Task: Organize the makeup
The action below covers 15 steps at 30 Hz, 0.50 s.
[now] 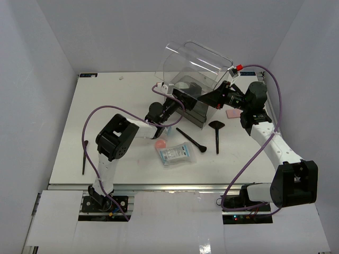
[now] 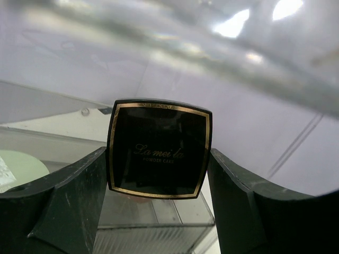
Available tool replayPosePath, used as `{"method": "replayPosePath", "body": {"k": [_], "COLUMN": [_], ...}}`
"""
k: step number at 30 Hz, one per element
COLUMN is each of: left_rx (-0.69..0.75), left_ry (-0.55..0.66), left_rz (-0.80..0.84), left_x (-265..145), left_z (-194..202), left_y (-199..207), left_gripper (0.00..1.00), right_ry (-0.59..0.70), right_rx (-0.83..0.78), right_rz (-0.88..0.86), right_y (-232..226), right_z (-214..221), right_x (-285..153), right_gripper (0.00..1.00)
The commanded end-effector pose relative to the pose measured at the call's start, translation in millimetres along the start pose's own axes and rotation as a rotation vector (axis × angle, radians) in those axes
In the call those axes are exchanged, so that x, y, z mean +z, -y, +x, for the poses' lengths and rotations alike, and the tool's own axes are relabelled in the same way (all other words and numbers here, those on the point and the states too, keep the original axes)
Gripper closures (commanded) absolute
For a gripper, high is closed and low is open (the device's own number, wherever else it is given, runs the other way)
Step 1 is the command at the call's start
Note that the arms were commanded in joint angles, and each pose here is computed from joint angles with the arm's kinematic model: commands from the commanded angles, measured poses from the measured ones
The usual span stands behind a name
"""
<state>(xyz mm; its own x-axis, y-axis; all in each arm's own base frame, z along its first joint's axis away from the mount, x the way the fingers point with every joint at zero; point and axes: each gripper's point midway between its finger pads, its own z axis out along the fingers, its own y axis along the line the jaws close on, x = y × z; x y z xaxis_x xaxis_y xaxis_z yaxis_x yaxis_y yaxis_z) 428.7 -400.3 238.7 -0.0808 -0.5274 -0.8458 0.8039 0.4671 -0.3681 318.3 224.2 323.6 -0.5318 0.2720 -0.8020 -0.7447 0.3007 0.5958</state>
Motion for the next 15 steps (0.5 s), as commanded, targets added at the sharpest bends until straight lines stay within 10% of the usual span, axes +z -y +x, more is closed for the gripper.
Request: {"method": "replayPosePath", "body": {"k": [1,15], "left_rx": [0.088,0.127], "left_ry": [0.069,0.021], "left_rz": [-0.014,-0.092], "left_x": [17,18], "left_z": [-22,-3], "left_y": [8,-5], "left_gripper": [0.70,0.39], "right_ry": [0.029,0.033], "right_rx": [-0.171,-0.175], "right_rz": [-0.136,-0.135], "right_y": [-49,-50], "right_z": [-20,-21], "right_x": [-4,-5], "right_gripper": [0.92,0.91]}}
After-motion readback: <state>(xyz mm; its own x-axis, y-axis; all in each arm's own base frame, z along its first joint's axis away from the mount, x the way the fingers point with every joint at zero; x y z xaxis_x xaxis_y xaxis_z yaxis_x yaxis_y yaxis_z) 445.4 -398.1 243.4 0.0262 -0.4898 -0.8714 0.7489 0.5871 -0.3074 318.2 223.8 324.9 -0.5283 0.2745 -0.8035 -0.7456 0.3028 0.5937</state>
